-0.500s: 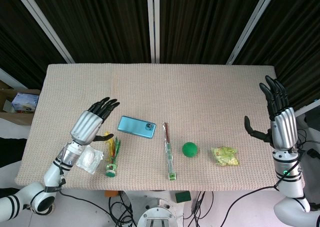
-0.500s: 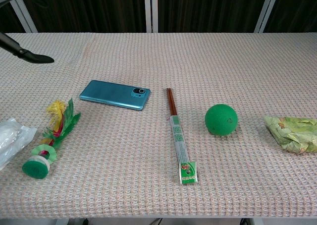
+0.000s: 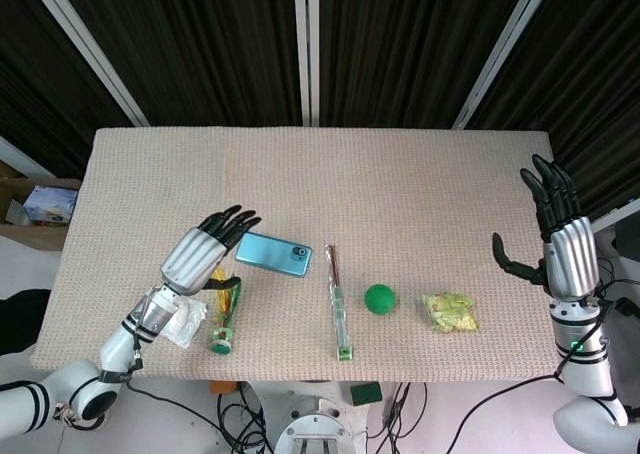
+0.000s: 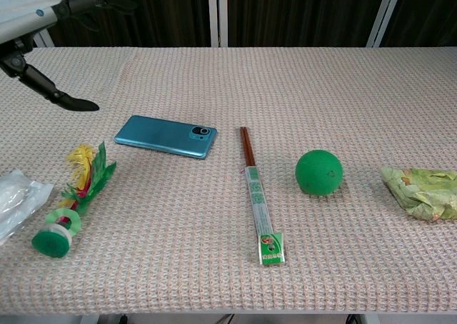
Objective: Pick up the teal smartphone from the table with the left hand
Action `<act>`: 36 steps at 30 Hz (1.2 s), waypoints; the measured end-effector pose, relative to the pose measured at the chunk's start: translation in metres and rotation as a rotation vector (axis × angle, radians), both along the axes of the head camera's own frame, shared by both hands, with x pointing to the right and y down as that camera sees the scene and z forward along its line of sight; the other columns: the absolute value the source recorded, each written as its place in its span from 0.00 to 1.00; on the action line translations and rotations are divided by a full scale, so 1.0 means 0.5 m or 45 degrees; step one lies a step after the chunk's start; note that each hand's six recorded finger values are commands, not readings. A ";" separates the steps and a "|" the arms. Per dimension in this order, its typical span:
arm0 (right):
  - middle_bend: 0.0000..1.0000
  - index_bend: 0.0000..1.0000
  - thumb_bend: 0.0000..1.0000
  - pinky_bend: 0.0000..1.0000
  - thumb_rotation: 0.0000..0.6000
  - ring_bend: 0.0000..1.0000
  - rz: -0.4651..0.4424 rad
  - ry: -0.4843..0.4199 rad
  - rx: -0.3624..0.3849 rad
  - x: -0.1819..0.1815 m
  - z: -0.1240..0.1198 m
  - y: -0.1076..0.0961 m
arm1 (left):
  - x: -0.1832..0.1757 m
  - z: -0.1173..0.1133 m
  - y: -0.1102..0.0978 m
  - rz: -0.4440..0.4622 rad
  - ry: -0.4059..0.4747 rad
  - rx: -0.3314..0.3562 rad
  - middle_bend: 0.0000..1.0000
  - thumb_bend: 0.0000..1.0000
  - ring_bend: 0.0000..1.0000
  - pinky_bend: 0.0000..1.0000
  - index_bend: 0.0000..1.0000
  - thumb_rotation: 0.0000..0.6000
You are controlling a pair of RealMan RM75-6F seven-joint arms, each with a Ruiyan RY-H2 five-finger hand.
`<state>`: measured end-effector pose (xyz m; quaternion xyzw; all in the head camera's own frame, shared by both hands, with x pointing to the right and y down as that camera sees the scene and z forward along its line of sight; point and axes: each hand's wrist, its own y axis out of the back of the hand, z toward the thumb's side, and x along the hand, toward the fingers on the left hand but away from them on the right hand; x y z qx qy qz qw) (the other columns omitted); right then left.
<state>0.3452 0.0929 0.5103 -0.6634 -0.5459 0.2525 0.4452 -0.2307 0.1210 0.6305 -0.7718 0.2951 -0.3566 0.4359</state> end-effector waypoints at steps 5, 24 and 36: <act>0.00 0.00 0.48 0.00 0.67 0.00 0.006 0.029 -0.017 0.013 0.003 0.003 | 0.054 0.033 0.009 0.101 -0.021 -0.053 0.17 0.09 0.06 0.22 0.13 1.00; 0.00 0.00 0.48 0.00 0.67 0.00 0.019 0.074 -0.038 0.032 0.006 0.010 | 0.127 0.188 -0.021 0.242 -0.359 -0.150 0.27 0.10 0.13 0.26 0.30 1.00; 0.00 0.00 0.48 0.00 0.67 0.00 0.010 0.086 -0.056 0.030 0.020 0.013 | 0.109 0.219 -0.025 0.230 -0.466 -0.163 0.27 0.10 0.13 0.26 0.30 1.00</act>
